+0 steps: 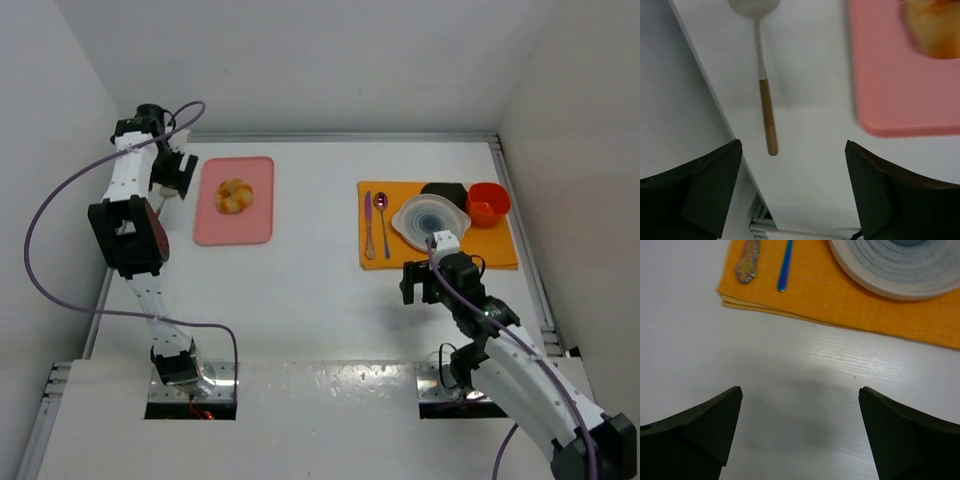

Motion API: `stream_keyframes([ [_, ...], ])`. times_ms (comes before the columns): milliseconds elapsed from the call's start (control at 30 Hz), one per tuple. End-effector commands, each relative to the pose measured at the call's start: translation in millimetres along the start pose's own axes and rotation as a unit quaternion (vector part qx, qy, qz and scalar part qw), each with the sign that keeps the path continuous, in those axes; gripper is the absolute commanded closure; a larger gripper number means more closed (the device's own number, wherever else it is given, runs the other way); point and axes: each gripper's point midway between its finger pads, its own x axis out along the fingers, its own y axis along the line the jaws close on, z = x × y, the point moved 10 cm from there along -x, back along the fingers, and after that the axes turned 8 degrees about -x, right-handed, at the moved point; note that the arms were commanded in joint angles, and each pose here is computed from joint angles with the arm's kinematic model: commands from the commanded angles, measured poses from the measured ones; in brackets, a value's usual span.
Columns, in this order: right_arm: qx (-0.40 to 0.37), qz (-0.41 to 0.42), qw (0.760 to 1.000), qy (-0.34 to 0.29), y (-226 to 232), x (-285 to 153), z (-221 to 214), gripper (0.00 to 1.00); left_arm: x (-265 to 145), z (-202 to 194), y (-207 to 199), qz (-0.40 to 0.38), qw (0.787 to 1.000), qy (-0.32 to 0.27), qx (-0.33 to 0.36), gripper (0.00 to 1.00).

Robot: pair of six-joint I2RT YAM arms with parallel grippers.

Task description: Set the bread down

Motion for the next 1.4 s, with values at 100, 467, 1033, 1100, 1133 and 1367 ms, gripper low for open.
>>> stream_keyframes([
  [100, 0.003, 0.098, 0.995, -0.026, 17.3, 4.2, 32.8, 0.0, 32.2, -7.1, 47.9, 0.069, 0.994, 0.071, -0.054, 0.18],
  [467, 0.013, 0.119, 0.993, -0.025, 21.9, 8.1, 38.5, 0.0, 94.3, -30.6, 49.9, 0.019, 0.991, 0.102, -0.079, 0.24],
  [1033, 0.019, 0.135, 0.99, -0.018, 25.9, 10.6, 55.0, 0.04, 112.2, -49.7, 60.9, 0.024, 0.987, 0.123, -0.101, 0.52],
  [1100, 0.018, 0.137, 0.99, -0.021, 26.5, 10.3, 58.3, 0.04, 114.2, -50.7, 60.4, 0.024, 0.987, 0.123, -0.101, 0.54],
  [1133, 0.019, 0.138, 0.99, -0.021, 26.0, 11.0, 60.2, 0.04, 114.4, -50.5, 59.8, 0.02, 0.987, 0.122, -0.101, 0.56],
  [1367, 0.015, 0.144, 0.989, -0.019, 27.8, 14.8, 63.5, 0.04, 107.2, -46.4, 61.1, 0.025, 0.988, 0.108, -0.107, 0.63],
])
